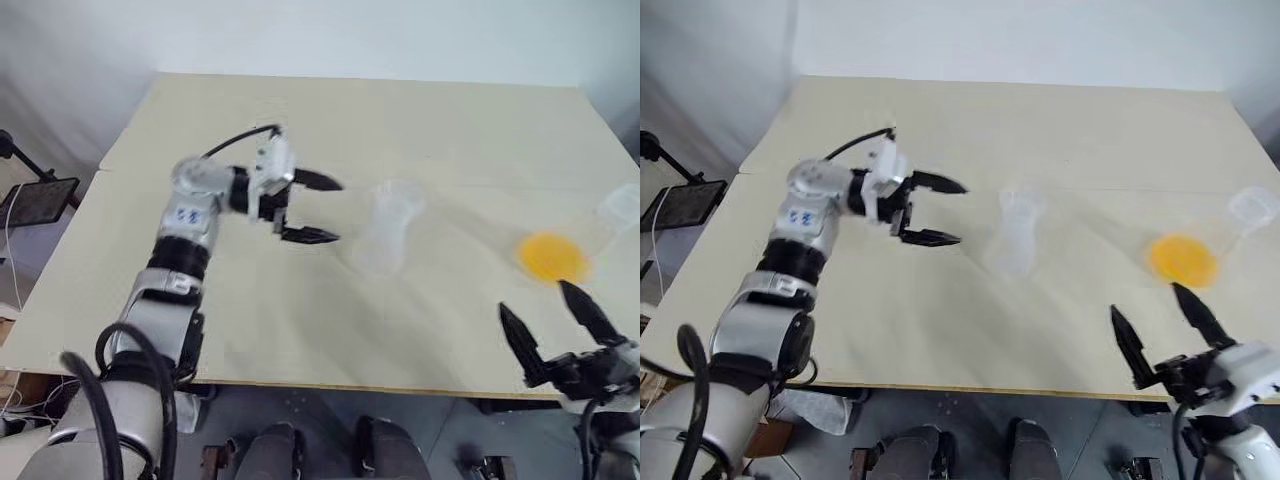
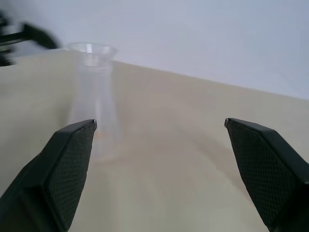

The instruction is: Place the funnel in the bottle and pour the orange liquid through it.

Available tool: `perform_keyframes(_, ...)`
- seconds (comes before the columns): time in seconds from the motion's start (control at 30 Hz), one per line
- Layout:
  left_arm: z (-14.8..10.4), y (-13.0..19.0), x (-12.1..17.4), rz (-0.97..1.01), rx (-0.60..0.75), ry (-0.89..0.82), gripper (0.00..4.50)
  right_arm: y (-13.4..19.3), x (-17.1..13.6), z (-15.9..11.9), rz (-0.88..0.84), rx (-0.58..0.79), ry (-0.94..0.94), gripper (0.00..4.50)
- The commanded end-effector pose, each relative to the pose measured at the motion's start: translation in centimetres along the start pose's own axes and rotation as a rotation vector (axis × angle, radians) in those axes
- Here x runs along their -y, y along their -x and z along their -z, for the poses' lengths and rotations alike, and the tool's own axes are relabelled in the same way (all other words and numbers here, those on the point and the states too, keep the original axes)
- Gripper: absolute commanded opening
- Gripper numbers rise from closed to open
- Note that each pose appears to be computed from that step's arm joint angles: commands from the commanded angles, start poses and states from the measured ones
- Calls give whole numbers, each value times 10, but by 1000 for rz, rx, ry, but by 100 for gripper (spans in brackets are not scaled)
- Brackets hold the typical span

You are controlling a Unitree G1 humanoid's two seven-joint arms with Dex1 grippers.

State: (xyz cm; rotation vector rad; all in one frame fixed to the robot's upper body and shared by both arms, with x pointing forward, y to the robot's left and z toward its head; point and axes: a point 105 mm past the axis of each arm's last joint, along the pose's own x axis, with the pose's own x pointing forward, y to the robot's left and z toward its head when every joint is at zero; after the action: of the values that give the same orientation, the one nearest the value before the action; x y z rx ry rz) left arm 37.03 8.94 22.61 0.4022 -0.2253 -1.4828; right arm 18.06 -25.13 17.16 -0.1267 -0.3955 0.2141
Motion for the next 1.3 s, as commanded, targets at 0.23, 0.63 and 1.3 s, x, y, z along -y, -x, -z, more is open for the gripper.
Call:
perform_keyframes(0.23,22,50,52,-275,120,129,447,80,72,-11,619,-46,151,450)
perform_keyframes(0.63,15,32,67,-304,152,163,447,50,68,-1,564,-199,117,450)
perform_keyframes(1.3,-14,27,78,-285,229,159,447,-63,106,13,422,-187,-75,450)
